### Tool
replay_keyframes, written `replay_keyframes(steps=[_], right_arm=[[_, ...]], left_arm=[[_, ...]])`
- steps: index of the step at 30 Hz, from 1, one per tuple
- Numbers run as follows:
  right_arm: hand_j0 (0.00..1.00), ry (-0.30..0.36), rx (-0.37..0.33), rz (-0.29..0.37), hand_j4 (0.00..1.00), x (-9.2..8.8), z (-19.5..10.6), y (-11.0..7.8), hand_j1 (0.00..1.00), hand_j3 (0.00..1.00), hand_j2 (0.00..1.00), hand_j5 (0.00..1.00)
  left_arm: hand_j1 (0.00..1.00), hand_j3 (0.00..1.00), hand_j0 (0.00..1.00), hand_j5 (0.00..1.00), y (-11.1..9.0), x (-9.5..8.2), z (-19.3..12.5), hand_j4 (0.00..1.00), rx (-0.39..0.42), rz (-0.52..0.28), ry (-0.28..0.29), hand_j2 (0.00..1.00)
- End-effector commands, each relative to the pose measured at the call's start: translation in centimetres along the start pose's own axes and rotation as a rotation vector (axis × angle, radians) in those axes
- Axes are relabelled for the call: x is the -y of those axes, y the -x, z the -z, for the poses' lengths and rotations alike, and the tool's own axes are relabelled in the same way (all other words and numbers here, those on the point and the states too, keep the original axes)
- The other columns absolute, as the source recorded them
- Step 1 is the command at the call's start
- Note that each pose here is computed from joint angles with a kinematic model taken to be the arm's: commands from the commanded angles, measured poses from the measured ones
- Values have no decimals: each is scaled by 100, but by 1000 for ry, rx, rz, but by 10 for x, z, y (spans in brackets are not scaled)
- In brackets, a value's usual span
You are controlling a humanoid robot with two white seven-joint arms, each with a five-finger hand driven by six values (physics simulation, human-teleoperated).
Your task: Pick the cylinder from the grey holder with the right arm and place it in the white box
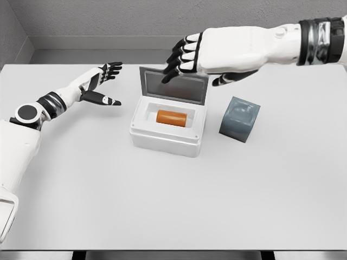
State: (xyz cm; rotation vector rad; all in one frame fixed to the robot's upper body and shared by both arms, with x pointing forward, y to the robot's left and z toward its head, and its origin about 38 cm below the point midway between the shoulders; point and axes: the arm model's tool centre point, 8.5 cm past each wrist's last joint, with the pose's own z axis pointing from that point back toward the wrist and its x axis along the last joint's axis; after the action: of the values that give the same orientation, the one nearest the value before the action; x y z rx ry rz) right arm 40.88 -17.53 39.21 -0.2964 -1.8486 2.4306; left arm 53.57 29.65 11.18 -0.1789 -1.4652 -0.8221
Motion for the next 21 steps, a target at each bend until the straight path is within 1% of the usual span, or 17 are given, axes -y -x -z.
replay_keyframes(steps=[1, 3, 4, 5, 6, 7, 8, 9, 10, 11, 12, 13, 15, 16, 18, 21], right_arm=[[89, 22, -26, 3, 89, 3, -12, 2, 89, 89, 89, 89], [89, 21, -59, 10, 89, 1, -26, 5, 89, 89, 89, 89], [89, 20, -97, 29, 89, -1, -44, 8, 89, 89, 89, 89], [89, 13, -153, 47, 89, -4, -68, 11, 89, 89, 89, 89], [89, 9, -186, 50, 89, -5, -82, 12, 89, 89, 89, 89], [90, 8, -221, 60, 90, -9, -96, 13, 90, 90, 90, 90], [92, -8, -242, 72, 92, -15, -105, 13, 92, 92, 92, 92], [95, -30, -259, 94, 95, -25, -112, 12, 95, 95, 95, 95], [97, -41, -277, 106, 97, -30, -120, 12, 97, 97, 97, 97], [98, -46, -286, 111, 98, -33, -123, 12, 98, 98, 98, 98], [99, -53, -287, 127, 99, -40, -124, 11, 99, 99, 99, 99], [100, -61, -284, 138, 100, -44, -123, 11, 100, 100, 100, 100], [100, -37, -284, 141, 100, -45, -122, 11, 100, 100, 100, 100], [100, -37, -284, 141, 100, -45, -122, 11, 100, 100, 100, 100], [100, -30, -284, 142, 100, -45, -122, 11, 100, 100, 100, 100], [100, -22, -290, 143, 100, -45, -124, 12, 100, 100, 100, 100]], left_arm=[[100, 100, 100, 100, -2, 4, 4, 100, 9, -9, 5, 100], [100, 100, 100, 100, -3, 4, 5, 100, 10, -10, 5, 100], [100, 100, 100, 100, -3, 5, 6, 100, 9, -11, 6, 100], [100, 100, 100, 100, -2, 4, 5, 100, 7, -13, 5, 100], [100, 100, 100, 100, -4, 5, 7, 100, 10, -13, 5, 100], [100, 100, 100, 100, -5, 5, 8, 100, 11, -12, 6, 100], [100, 100, 100, 100, -5, 5, 8, 100, 13, -12, 6, 100], [100, 100, 100, 100, -6, 4, 8, 100, 15, -10, 6, 100], [100, 100, 100, 100, -10, 1, 9, 100, 20, -7, 1, 100], [100, 100, 100, 100, -10, 0, 9, 100, 21, -5, 0, 100], [100, 100, 100, 100, -10, -2, 8, 100, 21, -5, -3, 100], [100, 100, 100, 100, -14, -5, 8, 100, 27, 1, -6, 100], [100, 100, 100, 100, -18, -6, 11, 100, 33, 4, -6, 100], [100, 100, 100, 100, -22, -10, 12, 100, 39, 10, -10, 100], [100, 100, 100, 100, -28, -13, 14, 100, 48, 14, -13, 100], [100, 100, 100, 100, -32, -14, 16, 100, 53, 18, -11, 100]])
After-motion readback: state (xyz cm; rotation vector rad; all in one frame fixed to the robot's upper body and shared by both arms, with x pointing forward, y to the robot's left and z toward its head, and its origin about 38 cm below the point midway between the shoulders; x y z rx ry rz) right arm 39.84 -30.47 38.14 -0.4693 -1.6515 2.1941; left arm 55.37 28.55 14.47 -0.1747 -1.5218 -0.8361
